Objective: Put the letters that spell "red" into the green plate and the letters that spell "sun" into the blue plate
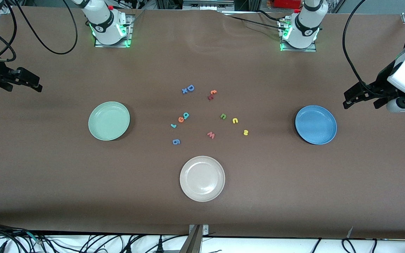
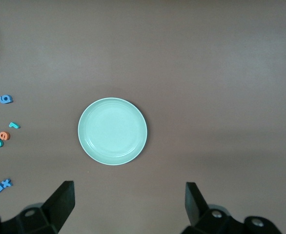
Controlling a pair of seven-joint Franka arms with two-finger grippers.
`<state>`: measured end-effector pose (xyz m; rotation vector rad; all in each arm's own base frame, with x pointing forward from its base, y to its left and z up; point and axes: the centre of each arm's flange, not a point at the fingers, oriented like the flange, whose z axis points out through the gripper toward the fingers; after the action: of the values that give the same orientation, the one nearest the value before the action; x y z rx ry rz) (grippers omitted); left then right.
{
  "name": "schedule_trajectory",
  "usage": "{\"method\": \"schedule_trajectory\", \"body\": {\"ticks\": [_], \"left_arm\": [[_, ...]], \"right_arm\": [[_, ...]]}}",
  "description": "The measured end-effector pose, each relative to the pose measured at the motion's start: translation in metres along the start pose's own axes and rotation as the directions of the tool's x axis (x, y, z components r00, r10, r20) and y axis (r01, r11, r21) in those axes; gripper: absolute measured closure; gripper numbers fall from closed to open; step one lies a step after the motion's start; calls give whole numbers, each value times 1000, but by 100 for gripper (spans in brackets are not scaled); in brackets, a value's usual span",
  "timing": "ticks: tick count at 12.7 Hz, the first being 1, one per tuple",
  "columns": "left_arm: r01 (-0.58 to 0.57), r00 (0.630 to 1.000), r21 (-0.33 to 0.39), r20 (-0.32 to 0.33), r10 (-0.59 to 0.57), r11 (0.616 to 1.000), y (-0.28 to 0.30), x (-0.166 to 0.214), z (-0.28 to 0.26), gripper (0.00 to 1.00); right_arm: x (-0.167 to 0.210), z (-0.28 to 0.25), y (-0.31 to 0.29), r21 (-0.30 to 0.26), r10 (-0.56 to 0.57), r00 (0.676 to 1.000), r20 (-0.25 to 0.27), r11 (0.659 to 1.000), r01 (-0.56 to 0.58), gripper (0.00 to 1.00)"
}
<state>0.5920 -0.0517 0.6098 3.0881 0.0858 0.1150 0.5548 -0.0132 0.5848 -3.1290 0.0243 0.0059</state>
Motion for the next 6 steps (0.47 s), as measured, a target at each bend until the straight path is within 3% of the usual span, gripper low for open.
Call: {"method": "schedule_trajectory", "body": {"ticks": [6], "left_arm": [[0, 1000, 0, -2, 0, 1000, 0, -1, -1, 0]], "right_arm": [[0, 0, 0, 0, 0, 1000, 0, 1000, 0, 0]]}}
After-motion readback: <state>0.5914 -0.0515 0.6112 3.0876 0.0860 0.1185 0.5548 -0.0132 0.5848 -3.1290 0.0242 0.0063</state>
